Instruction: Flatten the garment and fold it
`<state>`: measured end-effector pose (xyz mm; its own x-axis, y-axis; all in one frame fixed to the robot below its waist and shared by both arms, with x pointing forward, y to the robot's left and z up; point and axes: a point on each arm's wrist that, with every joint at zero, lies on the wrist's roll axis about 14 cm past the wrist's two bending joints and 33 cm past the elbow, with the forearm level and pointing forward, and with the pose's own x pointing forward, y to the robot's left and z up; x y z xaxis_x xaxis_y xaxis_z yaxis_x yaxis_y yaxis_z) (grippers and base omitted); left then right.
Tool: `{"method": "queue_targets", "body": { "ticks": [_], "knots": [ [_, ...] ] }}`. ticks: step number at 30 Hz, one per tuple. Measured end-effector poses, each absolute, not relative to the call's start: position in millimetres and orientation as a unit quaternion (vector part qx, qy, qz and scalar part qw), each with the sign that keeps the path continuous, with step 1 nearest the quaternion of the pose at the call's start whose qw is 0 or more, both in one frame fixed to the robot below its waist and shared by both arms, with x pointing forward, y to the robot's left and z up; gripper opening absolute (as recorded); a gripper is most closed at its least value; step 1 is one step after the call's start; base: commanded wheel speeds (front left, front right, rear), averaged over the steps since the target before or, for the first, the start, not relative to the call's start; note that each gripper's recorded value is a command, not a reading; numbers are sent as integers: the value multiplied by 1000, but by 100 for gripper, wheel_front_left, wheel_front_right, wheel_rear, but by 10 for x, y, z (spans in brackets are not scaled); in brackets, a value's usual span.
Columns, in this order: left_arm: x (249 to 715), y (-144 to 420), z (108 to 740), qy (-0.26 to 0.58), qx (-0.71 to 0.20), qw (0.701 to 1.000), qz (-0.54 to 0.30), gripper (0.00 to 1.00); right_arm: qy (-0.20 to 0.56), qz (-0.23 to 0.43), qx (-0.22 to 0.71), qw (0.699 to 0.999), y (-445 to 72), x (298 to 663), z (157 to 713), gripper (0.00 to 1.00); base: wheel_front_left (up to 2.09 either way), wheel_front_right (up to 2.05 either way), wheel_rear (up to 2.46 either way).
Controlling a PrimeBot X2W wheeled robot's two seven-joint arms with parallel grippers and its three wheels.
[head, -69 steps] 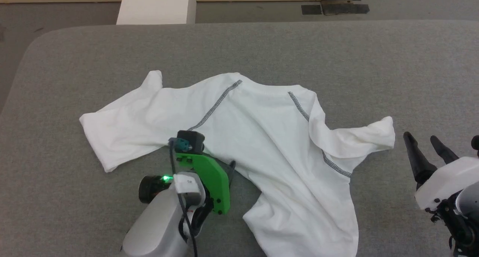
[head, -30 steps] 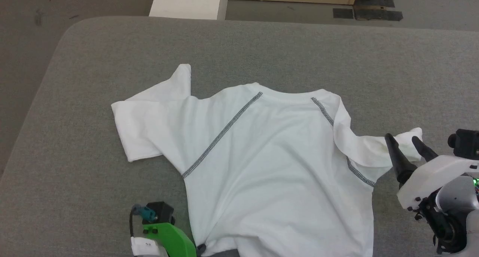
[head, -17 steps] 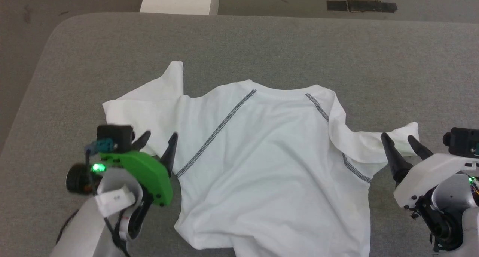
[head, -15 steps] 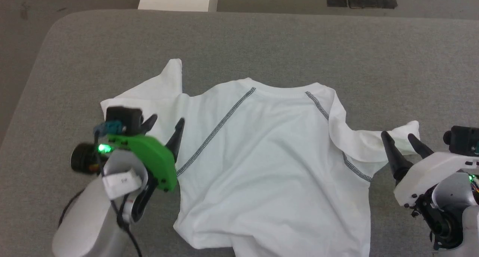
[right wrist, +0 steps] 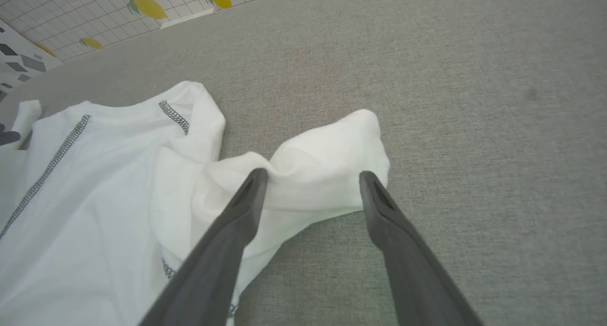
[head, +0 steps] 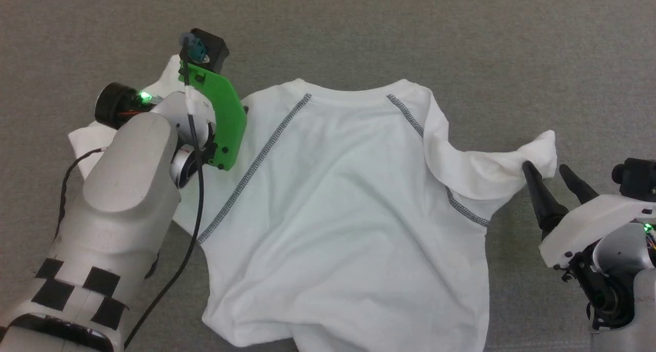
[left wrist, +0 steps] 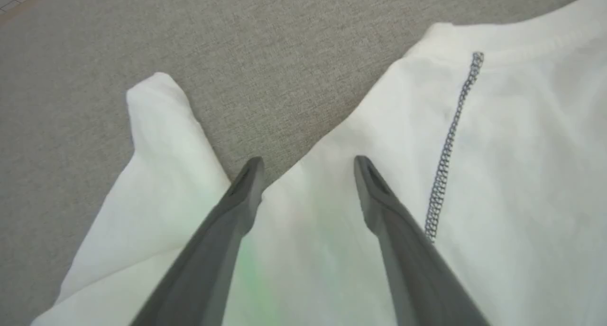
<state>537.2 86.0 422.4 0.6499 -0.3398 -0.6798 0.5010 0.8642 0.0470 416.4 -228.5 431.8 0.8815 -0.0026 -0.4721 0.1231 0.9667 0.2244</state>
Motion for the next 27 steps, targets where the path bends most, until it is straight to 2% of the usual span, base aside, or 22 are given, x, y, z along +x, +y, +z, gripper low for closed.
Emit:
{"method": "queue_targets", "body": {
  "ticks": [4, 8, 9, 10, 11, 16, 24, 27],
  "knots": [
    [5295, 868, 3822, 433, 141, 860, -231, 100, 249, -59, 125, 959, -2450, 4081, 4229, 100, 0, 0, 0],
    [5311, 822, 3686, 471, 151, 838, -231, 100, 254, -78, 125, 956, -2566, 4019, 4170, 100, 0, 0, 0],
    [5304, 814, 3660, 478, 151, 834, -232, 92, 255, -81, 125, 955, -2582, 4010, 4157, 100, 0, 0, 0],
    [5306, 800, 3646, 483, 151, 830, -233, 30, 257, -83, 125, 955, -2596, 4002, 4142, 100, 0, 0, 0],
    [5299, 791, 3630, 489, 149, 827, -234, 0, 258, -85, 125, 954, -2607, 3998, 4132, 100, 0, 0, 0],
    [5239, 700, 3643, 490, 130, 826, -246, 0, 256, -78, 124, 955, -2558, 4048, 4121, 100, 0, 0, 0],
    [5278, 757, 3831, 424, 21, 875, -231, 0, 229, -20, 103, 968, -2219, 4323, 4366, 100, 0, 0, 0],
    [5247, 804, 3882, 410, -19, 884, -224, 0, 228, 17, 92, 969, -2004, 4452, 4484, 100, 0, 0, 0]
  ]
}}
